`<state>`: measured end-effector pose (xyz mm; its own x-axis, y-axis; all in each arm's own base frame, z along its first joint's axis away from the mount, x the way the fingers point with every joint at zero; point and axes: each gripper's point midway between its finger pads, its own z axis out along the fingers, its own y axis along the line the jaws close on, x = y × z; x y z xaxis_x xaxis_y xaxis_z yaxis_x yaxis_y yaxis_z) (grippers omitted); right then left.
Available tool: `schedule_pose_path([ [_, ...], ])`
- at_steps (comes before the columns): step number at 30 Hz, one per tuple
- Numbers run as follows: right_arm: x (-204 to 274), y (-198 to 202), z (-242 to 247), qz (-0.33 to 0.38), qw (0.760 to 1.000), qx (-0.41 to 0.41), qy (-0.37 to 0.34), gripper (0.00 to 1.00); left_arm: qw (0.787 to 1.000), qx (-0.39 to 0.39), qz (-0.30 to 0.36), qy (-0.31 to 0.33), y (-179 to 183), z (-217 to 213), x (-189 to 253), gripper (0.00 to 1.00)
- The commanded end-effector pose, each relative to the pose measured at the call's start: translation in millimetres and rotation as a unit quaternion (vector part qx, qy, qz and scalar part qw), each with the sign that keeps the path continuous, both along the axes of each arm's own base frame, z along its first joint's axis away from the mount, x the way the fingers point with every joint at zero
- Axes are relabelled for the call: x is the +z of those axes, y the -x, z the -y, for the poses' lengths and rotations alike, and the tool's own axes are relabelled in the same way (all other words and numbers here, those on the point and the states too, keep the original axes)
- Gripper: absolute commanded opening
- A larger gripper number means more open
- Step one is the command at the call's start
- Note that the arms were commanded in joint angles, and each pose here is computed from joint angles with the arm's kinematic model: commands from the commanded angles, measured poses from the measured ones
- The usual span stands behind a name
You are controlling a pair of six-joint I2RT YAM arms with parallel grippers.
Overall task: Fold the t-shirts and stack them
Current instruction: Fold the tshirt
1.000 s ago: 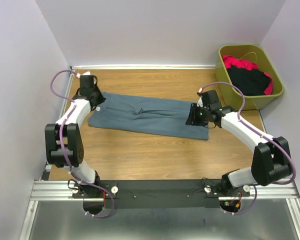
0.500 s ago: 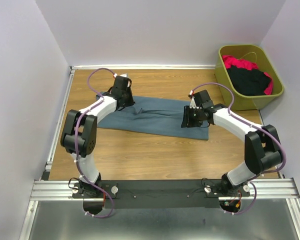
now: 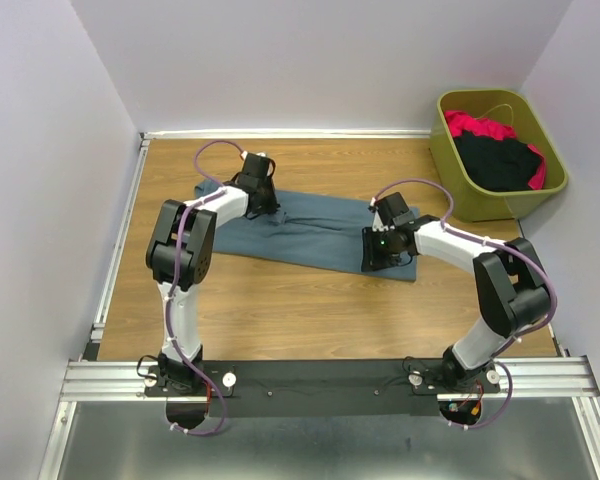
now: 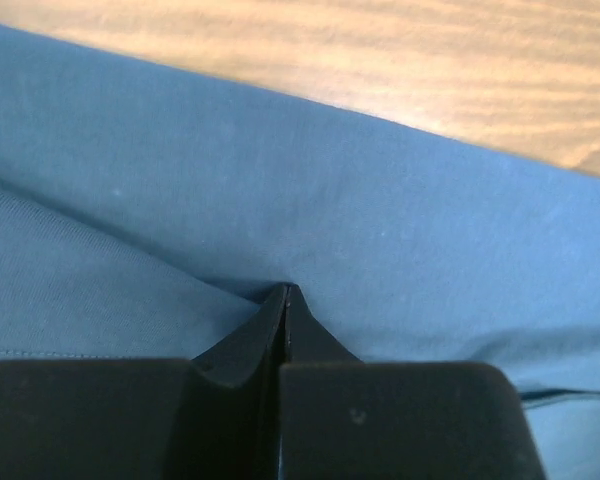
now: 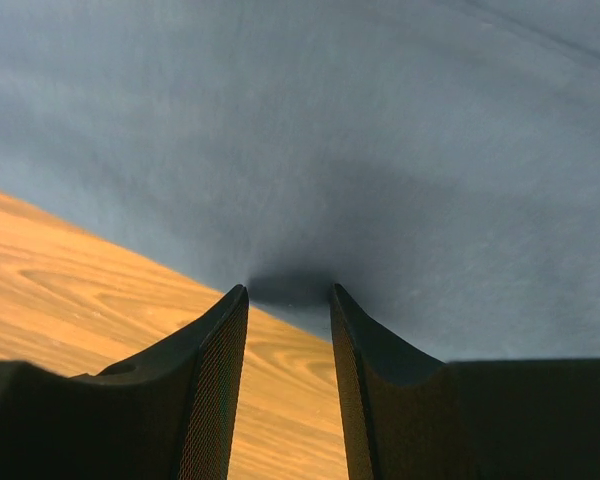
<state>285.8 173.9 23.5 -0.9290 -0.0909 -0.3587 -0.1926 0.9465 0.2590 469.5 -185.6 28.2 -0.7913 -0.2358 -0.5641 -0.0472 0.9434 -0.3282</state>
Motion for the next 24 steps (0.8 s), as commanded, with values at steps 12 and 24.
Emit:
schedule_pose_path([
  [12, -14.7, 89.1, -120.5, -0.104, 0.979, 0.171, -0.035, 0.46, 0.998, -0.044, -0.018, -0.047, -42.2, 9.2, -32.6, 0.07],
  [24, 49.7, 58.4, -165.1, 0.018, 0.976, 0.218, -0.003, 0.48, 0.99, -0.001, 0.118, -0.071, -100.3, -10.8, 109.2, 0.12],
])
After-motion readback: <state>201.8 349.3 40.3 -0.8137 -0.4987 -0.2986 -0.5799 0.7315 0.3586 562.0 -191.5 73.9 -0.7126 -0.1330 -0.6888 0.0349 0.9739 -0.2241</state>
